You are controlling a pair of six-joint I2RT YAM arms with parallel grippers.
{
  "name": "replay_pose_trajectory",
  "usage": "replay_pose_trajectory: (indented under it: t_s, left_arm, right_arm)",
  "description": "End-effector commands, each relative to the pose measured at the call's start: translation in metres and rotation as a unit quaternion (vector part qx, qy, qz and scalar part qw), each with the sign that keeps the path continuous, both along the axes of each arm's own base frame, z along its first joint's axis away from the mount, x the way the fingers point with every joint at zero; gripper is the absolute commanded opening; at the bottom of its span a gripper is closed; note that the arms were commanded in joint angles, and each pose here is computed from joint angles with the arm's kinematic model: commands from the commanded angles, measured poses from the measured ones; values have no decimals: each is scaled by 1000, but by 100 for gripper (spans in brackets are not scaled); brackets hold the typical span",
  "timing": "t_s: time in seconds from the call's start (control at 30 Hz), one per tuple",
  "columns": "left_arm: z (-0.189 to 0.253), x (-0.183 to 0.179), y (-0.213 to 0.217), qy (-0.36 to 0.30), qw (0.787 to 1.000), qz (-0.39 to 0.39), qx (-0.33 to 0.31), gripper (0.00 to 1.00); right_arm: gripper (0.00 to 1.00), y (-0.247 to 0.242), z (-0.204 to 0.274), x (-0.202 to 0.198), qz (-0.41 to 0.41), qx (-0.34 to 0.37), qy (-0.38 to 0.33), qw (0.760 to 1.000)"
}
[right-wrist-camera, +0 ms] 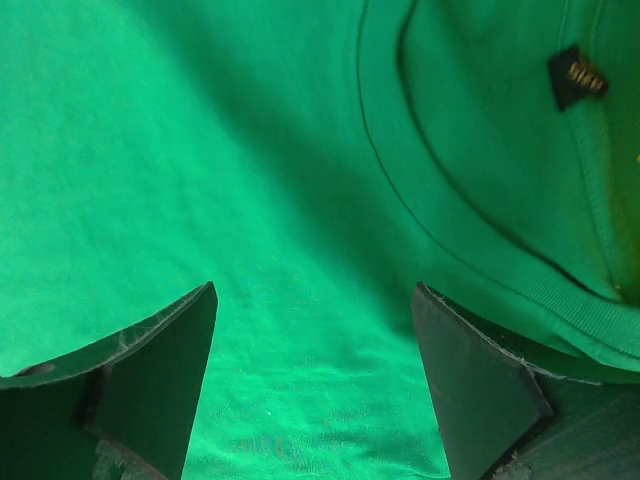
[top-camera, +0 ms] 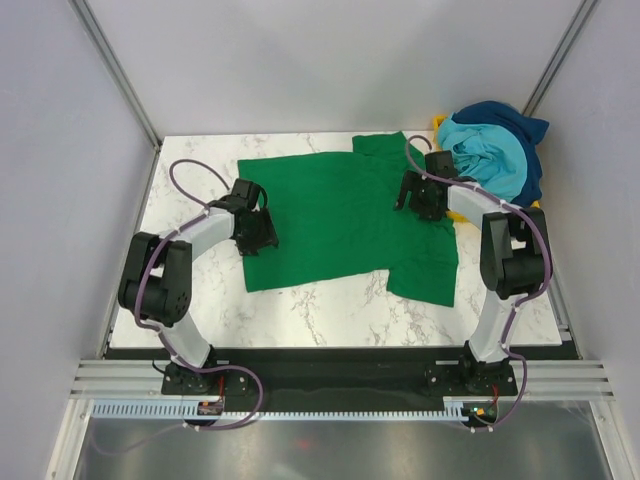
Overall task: Fold and stack the t-shirts
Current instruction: Flatten the tshirt out
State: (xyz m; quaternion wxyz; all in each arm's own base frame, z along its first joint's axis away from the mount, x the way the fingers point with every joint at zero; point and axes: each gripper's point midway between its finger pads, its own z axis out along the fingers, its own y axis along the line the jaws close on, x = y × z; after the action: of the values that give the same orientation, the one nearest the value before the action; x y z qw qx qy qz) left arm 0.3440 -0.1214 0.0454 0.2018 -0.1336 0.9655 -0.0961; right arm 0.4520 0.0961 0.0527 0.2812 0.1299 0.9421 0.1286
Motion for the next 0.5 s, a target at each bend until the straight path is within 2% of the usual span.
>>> replay_pose_trajectory:
  t_s: [0.0,0.13,0.3,0.47]
  left_arm:
    - [-10,16,-5,-18,999,34,-24,64]
    - [-34,7,14,16,998,67,-11,63]
    - [-39,10,69,18,990,117,74,64]
    - [-32,25,99,17,985,161,54,64]
  right_arm:
    - [87,5,0,7,3,12,-21,1000]
    - [86,14,-22,-9,-4,29,8,1000]
    - [86,49,-42,-31,-6,88,29,996]
    - [87,97,-37,-30,32,123,28,991]
